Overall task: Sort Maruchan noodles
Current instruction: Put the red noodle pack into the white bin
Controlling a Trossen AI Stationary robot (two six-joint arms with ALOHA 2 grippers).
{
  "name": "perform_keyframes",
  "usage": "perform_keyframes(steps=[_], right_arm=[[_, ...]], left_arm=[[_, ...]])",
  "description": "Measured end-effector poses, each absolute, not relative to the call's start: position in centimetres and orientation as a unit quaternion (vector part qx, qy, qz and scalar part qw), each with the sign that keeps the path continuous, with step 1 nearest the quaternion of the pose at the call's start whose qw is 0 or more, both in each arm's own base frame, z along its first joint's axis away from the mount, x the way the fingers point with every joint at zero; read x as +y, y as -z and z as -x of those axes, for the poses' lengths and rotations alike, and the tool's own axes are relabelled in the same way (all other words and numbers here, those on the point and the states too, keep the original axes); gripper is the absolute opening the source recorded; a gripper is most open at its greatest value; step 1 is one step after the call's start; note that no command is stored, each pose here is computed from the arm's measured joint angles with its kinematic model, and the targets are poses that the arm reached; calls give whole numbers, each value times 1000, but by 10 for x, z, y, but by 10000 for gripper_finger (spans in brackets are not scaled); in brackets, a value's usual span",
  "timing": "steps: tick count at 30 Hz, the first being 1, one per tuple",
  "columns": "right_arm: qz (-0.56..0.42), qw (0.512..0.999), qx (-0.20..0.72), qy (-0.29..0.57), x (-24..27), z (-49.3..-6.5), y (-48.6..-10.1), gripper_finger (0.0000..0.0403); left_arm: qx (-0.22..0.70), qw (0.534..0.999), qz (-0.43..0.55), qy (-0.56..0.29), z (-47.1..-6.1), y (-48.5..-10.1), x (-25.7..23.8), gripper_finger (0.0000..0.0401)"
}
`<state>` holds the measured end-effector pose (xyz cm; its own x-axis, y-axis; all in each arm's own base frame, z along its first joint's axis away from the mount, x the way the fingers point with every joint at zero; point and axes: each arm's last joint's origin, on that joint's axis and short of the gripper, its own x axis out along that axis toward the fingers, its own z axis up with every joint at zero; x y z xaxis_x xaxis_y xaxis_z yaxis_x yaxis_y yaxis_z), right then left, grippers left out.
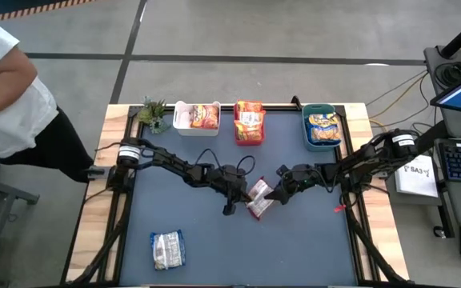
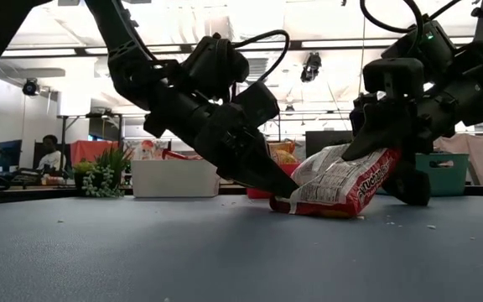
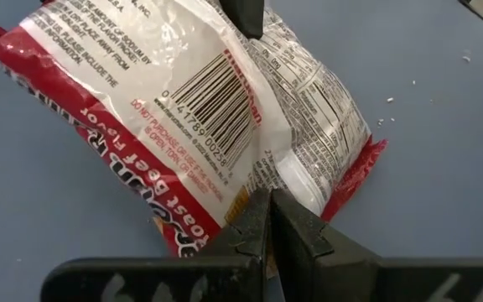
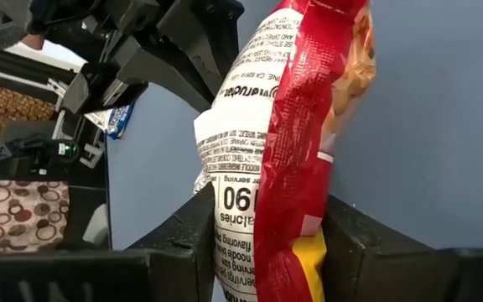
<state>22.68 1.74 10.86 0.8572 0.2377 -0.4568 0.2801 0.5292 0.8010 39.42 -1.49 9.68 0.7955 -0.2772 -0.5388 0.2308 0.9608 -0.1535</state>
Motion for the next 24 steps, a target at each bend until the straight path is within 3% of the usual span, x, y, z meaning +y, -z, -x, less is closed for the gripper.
perform_keyframes(steps=[20, 24], right_arm=[[-367, 914, 172, 4, -5, -225, -139, 127], [-354, 921, 161, 1, -6, -225, -143, 127]], left_arm=[[275, 953, 20, 123, -382, -153, -1, 0], [278, 952, 21, 126, -379, -159, -1, 21]])
